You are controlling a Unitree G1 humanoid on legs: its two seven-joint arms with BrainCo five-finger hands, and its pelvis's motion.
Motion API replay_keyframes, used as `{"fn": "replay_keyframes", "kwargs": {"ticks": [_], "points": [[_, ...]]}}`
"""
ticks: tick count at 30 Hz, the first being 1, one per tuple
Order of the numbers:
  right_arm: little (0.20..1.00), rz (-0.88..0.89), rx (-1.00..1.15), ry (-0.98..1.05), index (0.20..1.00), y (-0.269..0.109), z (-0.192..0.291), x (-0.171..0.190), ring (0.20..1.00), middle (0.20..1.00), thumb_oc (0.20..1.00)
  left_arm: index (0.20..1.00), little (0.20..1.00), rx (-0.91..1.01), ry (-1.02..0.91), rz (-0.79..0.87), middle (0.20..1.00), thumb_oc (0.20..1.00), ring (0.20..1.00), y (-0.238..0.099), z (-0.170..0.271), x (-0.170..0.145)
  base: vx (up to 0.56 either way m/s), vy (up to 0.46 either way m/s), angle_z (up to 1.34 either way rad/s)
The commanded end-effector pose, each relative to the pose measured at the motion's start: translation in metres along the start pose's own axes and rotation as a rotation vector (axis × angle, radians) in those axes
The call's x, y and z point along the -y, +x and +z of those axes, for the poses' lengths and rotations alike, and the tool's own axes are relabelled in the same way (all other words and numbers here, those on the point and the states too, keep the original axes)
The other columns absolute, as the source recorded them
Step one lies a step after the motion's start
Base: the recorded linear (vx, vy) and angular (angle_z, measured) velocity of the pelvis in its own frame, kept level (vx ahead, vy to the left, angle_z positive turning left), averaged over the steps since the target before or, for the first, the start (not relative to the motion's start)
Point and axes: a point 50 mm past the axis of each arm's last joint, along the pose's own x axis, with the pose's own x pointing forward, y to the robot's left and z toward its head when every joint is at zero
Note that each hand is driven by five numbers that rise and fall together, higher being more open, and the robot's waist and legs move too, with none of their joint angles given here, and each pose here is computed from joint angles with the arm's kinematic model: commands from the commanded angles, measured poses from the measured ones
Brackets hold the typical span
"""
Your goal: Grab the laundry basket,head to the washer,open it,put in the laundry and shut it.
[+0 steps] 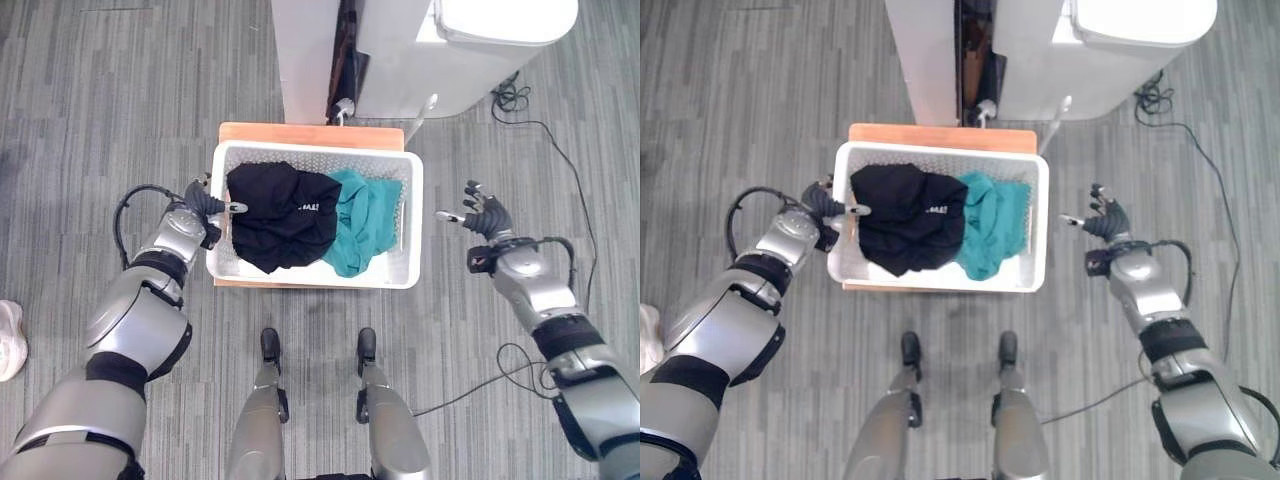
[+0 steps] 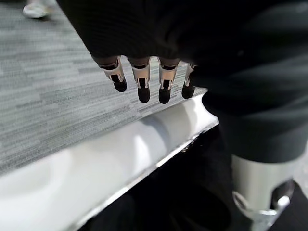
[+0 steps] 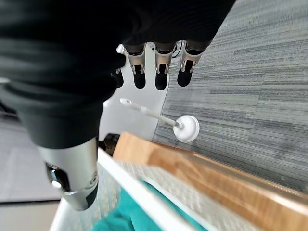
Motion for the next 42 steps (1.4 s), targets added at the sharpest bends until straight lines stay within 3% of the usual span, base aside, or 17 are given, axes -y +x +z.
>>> {"fn": "replay_keyframes", "kwargs": {"ticks": [1,6,10,19,20,21,23,24,25,27,33,42], "points": [[1.0,0.006,0.036,-0.012,1.0,0.011,0.017,-0.01,1.0,1.0,1.0,1.0,1.0,0.003,-0.05,0.08,1.0,1.0,1.0,0.001,0.014,-0.021,0.0,0.0,0.0],[1.0,0.043,-0.03,-0.066,1.0,0.029,0.028,-0.037,1.0,1.0,1.0,1.0,1.0,0.004,-0.072,0.063,1.0,1.0,1.0,0.002,0.021,-0.017,-0.02,0.011,-0.02],[1.0,0.044,-0.224,-0.12,1.0,0.038,0.016,-0.051,1.0,1.0,1.0,1.0,1.0,0.006,-0.066,0.054,1.0,1.0,1.0,0.001,0.033,-0.015,0.0,0.0,0.0],[1.0,-0.005,-0.416,-0.273,1.0,0.031,-0.007,-0.032,1.0,1.0,1.0,1.0,1.0,0.082,-0.047,0.022,1.0,1.0,1.0,0.0,0.06,-0.004,0.0,-0.011,0.07],[1.0,-0.008,-0.441,-0.292,1.0,0.03,-0.011,-0.029,1.0,1.0,1.0,0.799,0.799,0.09,-0.036,0.013,0.799,0.799,0.799,-0.001,0.063,-0.001,0.01,-0.011,0.1],[1.0,-0.012,-0.463,-0.296,1.0,0.028,-0.016,-0.027,1.0,1.0,1.0,0.507,0.507,0.096,-0.028,0.006,0.507,0.507,0.507,-0.001,0.065,0.002,0.02,-0.016,0.15],[1.0,-0.007,-0.492,-0.304,1.0,0.025,-0.023,-0.026,1.0,1.0,1.0,0.2,0.2,0.114,-0.013,-0.01,0.2,0.2,0.2,-0.002,0.069,0.007,0.03,-0.029,0.2],[0.677,-0.012,-0.509,-0.295,0.677,0.023,-0.028,-0.022,0.677,0.677,0.677,0.2,0.2,0.125,0.064,-0.027,0.2,0.2,0.2,-0.002,0.069,0.011,0.02,-0.026,0.15],[0.589,-0.012,-0.509,-0.295,0.589,0.023,-0.028,-0.022,0.589,0.589,0.589,0.2,0.2,0.125,0.064,-0.027,0.2,0.2,0.2,-0.002,0.069,0.011,0.02,-0.01,0.09],[0.2,-0.023,-0.499,-0.233,0.2,0.022,-0.03,-0.019,0.2,0.2,0.2,0.2,0.2,0.164,0.245,-0.009,0.2,0.2,0.2,-0.002,0.069,0.009,0.03,-0.01,0.09],[0.2,-0.007,-0.413,-0.188,0.2,0.027,-0.021,-0.024,0.2,0.2,0.2,0.2,0.2,0.145,0.365,0.027,0.2,0.2,0.2,0.0,0.051,-0.004,0.01,-0.003,0.01],[0.2,0.031,-0.224,-0.138,0.2,0.039,0.017,-0.042,0.2,0.2,0.2,0.2,0.2,0.1,0.367,0.06,0.2,0.2,0.2,0.001,0.034,-0.015,-0.01,0.007,-0.04]]}}
